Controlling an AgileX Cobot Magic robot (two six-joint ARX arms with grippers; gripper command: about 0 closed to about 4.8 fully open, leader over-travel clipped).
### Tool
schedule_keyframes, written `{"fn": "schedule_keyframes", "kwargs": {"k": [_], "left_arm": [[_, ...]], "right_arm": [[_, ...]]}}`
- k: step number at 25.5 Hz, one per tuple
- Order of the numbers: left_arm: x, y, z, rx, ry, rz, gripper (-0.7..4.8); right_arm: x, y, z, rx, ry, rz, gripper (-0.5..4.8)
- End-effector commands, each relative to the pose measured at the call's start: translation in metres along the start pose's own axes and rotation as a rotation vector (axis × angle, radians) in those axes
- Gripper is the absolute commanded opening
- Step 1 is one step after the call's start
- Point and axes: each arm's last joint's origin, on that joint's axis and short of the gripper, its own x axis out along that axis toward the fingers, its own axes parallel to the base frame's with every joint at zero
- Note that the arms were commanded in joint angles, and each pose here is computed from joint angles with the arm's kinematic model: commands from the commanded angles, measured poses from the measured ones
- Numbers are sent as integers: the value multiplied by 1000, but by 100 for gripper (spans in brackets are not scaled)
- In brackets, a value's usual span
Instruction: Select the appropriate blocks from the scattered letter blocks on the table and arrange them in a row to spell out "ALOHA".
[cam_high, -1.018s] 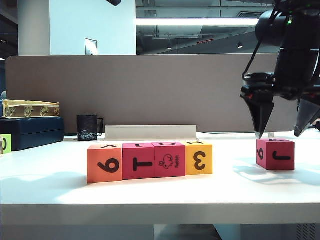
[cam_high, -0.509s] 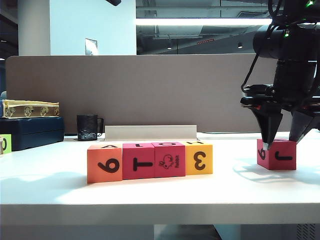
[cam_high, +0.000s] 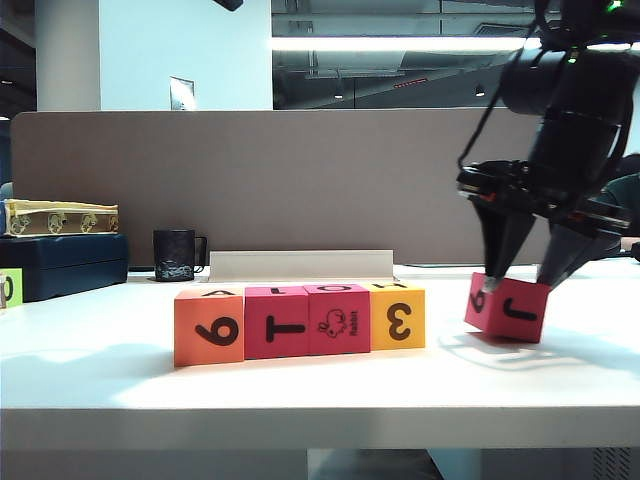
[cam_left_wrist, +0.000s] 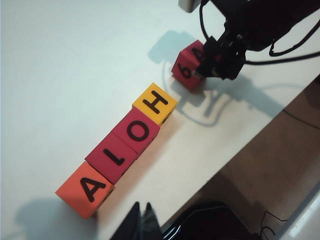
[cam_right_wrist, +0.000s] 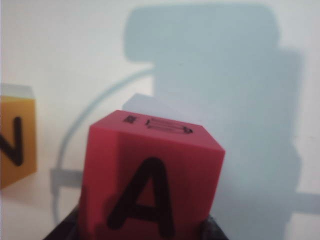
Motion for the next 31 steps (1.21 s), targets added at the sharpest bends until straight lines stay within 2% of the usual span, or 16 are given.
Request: {"fn": "schedule_keyframes", "kwargs": {"k": [1, 6, 10, 12, 19, 24, 27, 28, 31], "left_arm": [[-2, -1, 1, 3, -16, -3, -6], [-2, -1, 1, 3, -15, -3, -6], [-2, -1, 1, 3, -15, -2, -6], [-2, 0, 1, 3, -16, 3, -6], [-2, 1, 1, 2, -16, 36, -6], [-2, 1, 1, 2, -15, 37, -6], [-2, 1, 0, 2, -9, 38, -6], [-2, 1, 0, 2, -8, 37, -6], [-2, 1, 0, 2, -9, 37, -6]], "right_arm": [[0, 10, 0, -24, 4, 35, 247], [1, 16, 0, -40, 8, 47, 263], [1, 16, -1, -40, 9, 51, 377], [1, 17, 0, -40, 7, 63, 401], [-3, 19, 3, -45, -11, 100, 401], [-29, 25, 24, -60, -74, 114, 401], [-47, 27, 36, -64, -117, 28, 396], [-49, 26, 37, -63, -121, -11, 315], [-49, 24, 36, -67, -115, -29, 122]]}}
